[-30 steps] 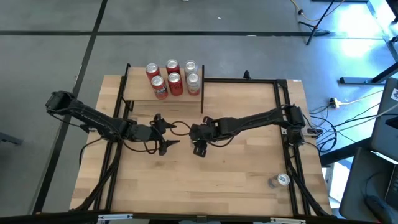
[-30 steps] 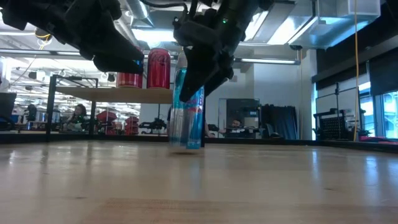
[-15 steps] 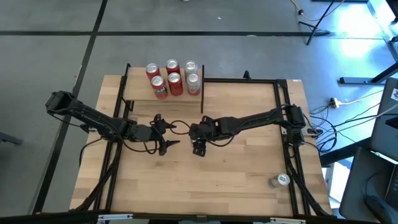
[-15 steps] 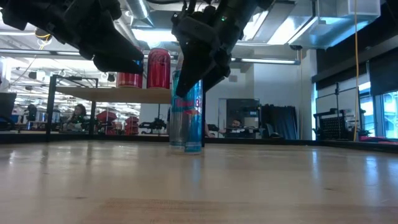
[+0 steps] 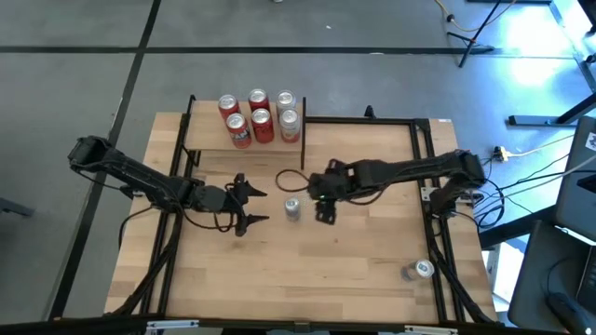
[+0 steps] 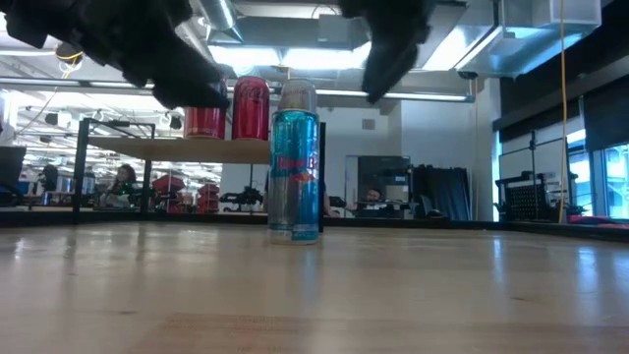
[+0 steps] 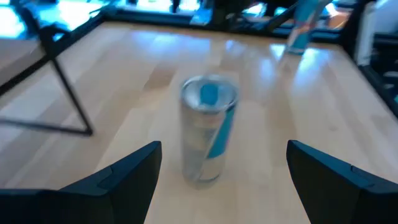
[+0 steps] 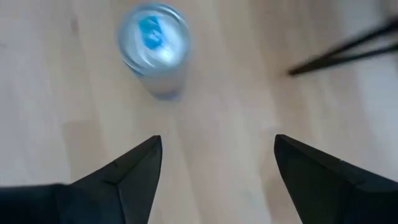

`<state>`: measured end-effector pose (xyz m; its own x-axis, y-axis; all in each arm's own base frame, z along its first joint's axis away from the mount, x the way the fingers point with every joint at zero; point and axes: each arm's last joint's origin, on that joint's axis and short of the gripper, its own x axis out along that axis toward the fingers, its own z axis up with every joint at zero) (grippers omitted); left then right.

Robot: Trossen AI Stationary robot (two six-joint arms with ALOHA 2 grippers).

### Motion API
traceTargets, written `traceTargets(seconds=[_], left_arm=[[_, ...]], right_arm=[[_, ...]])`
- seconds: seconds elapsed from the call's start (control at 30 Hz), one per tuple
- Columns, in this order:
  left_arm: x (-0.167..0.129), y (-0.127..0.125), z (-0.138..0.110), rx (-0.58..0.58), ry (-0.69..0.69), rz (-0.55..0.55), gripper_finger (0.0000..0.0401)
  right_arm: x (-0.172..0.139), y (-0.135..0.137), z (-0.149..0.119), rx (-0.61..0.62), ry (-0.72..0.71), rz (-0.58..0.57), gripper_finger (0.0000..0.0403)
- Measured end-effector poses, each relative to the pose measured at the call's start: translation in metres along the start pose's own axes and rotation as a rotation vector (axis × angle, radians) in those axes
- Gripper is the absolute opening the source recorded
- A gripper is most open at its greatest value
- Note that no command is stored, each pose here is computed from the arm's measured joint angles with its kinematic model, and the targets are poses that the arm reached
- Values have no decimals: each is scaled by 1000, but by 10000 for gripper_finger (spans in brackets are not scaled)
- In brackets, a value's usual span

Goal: Place canned beverage on shelf
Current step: Put the top blue soda can on the shelf

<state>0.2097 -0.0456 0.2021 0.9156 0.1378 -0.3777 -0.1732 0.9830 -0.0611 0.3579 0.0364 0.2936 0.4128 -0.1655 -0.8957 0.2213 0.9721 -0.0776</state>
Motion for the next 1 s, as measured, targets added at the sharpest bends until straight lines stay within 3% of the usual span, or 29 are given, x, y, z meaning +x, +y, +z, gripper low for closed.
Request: traceTargets(seconds=[0.2, 0.53, 0.67, 1.0], left_arm=[[9, -7, 6, 81, -88, -83, 318], [46, 13, 19, 96, -128, -74, 318], [64, 20, 27, 87, -104, -140, 318], [88, 24, 20, 113, -43, -93, 318]], right_arm=[[-2, -12, -36, 23, -100, -11, 296], [48, -23, -112, 58, -334, 52, 296], [62, -23, -125, 54, -382, 64, 296], [68, -24, -131, 58, -431, 76, 296]])
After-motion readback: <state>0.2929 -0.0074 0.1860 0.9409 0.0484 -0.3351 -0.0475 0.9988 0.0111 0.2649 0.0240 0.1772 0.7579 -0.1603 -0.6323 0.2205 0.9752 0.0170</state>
